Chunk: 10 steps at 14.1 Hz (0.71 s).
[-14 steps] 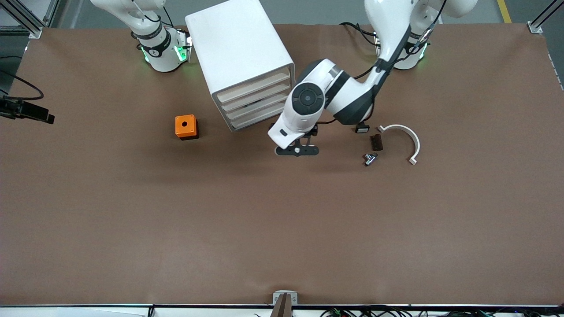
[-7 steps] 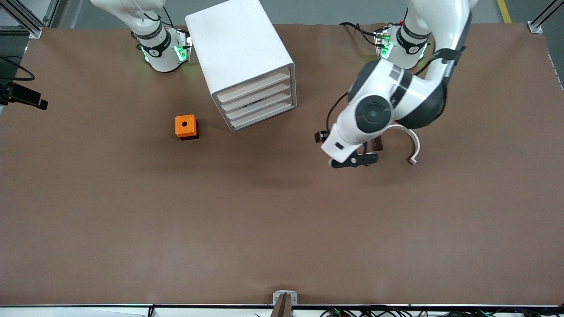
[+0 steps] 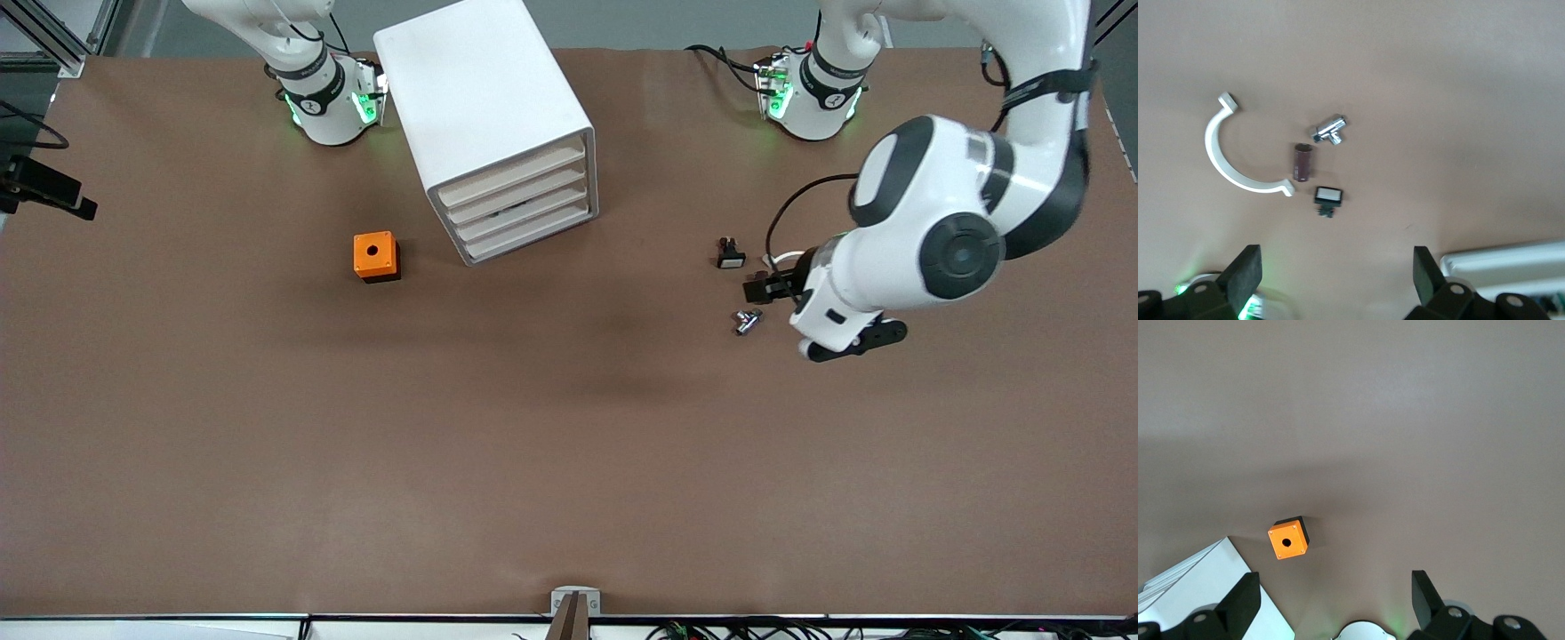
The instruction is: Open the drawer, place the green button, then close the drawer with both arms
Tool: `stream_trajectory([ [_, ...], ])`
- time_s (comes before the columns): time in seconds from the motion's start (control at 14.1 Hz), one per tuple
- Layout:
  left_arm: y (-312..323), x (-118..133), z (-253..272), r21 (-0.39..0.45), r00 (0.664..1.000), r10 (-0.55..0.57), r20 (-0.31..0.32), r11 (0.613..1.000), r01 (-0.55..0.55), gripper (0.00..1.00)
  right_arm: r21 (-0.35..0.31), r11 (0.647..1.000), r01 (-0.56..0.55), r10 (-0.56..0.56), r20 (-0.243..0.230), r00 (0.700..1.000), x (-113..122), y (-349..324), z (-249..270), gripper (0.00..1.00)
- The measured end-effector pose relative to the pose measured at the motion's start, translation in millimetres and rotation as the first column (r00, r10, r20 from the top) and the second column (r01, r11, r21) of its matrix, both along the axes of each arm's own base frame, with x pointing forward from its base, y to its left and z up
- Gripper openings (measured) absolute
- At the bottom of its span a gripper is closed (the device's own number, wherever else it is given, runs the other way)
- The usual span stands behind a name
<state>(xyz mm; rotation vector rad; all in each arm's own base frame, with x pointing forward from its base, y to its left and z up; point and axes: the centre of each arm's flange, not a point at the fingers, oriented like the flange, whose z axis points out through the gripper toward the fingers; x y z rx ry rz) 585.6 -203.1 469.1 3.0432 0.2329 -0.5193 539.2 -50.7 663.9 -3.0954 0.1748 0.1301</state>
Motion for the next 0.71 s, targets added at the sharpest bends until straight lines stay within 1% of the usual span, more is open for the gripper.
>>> stream_trajectory([
  [0.14, 29, -4, 29, 0.007, 0.996, -0.082, 0.034, 0.997, 0.082, 1.00, -0.002, 1.000, 0.001, -0.001, 0.044, 0.999, -4, 0, 0, 1.00],
  [0.28, 61, -11, 54, 0.010, 0.986, -0.159, 0.053, 0.987, 0.159, 1.00, -0.018, 1.000, 0.003, -0.002, 0.070, 0.998, -10, -3, -2, 1.00],
  [0.43, 109, -18, 68, -0.001, 0.975, -0.212, 0.068, 0.977, 0.213, 1.00, -0.030, 1.000, 0.001, 0.001, 0.079, 0.997, -13, -3, -3, 1.00],
  [0.5, 135, -22, 72, -0.013, 0.973, -0.219, 0.074, 0.975, 0.221, 1.00, -0.032, 0.999, -0.005, 0.008, 0.080, 0.997, -13, -4, -4, 1.00],
  [0.64, 177, -29, 80, -0.024, 0.974, -0.205, 0.100, 0.978, 0.209, 1.00, -0.033, 0.999, -0.029, 0.032, 0.077, 0.997, -13, -5, -5, 1.00],
  [0.71, 186, -31, 83, -0.022, 0.972, -0.200, 0.119, 0.979, 0.204, 1.00, -0.033, 0.999, -0.034, 0.036, 0.075, 0.997, -13, -5, -7, 1.00],
])
